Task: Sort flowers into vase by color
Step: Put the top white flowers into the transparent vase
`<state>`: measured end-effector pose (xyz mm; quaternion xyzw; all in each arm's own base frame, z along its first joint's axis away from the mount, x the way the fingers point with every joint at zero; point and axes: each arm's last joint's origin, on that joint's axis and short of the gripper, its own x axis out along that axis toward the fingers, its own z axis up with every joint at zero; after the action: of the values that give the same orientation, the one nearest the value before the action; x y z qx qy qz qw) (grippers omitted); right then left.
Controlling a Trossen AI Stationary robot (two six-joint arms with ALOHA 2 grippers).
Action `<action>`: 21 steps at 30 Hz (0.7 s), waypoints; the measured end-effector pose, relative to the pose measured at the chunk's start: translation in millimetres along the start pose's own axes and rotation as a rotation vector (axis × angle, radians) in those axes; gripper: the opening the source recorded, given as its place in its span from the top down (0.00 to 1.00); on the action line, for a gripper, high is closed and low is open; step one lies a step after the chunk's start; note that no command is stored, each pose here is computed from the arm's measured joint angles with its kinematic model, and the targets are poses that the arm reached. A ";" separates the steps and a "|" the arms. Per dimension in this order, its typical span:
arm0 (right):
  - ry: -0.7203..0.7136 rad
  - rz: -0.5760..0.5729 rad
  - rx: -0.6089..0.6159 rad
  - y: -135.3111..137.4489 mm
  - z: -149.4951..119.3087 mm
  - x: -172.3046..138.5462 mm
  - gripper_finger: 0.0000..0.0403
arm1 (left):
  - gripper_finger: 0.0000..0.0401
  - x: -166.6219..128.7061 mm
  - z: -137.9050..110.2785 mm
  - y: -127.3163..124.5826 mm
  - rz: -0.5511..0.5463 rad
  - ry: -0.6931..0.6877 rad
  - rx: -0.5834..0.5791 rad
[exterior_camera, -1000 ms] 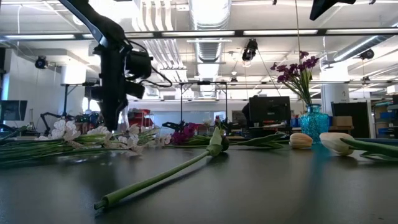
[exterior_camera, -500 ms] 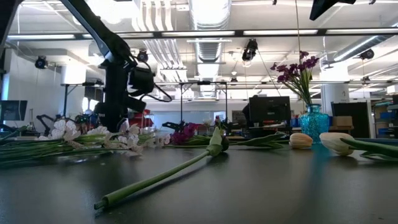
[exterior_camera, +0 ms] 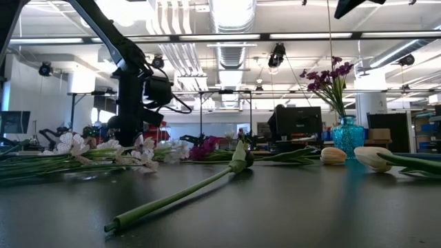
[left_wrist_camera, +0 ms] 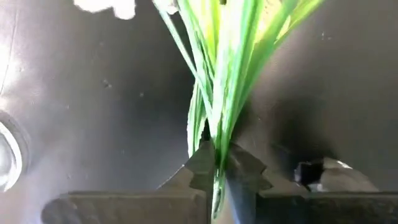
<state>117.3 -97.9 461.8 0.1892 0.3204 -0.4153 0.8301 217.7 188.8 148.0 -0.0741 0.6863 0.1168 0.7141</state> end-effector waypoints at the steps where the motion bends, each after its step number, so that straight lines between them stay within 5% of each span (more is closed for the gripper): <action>1: -0.019 0.004 -0.008 0.4 1.8 0.0 0.97 | 0.98 -2.1 -0.5 -0.4 -0.009 -0.009 -0.007; 8: -0.048 0.010 -0.027 2.3 7.2 3.6 0.97 | 0.99 -40.6 -6.4 -6.7 -0.065 -0.180 -0.074; 21: -0.017 0.002 -0.067 7.0 14.5 20.3 0.97 | 1.00 -155.0 -50.2 -17.0 0.018 -0.753 -0.276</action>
<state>137.5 -113.7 458.6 0.1584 0.3267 -0.4050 0.8391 169.1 149.0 299.3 -0.1151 0.3549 0.2332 0.8980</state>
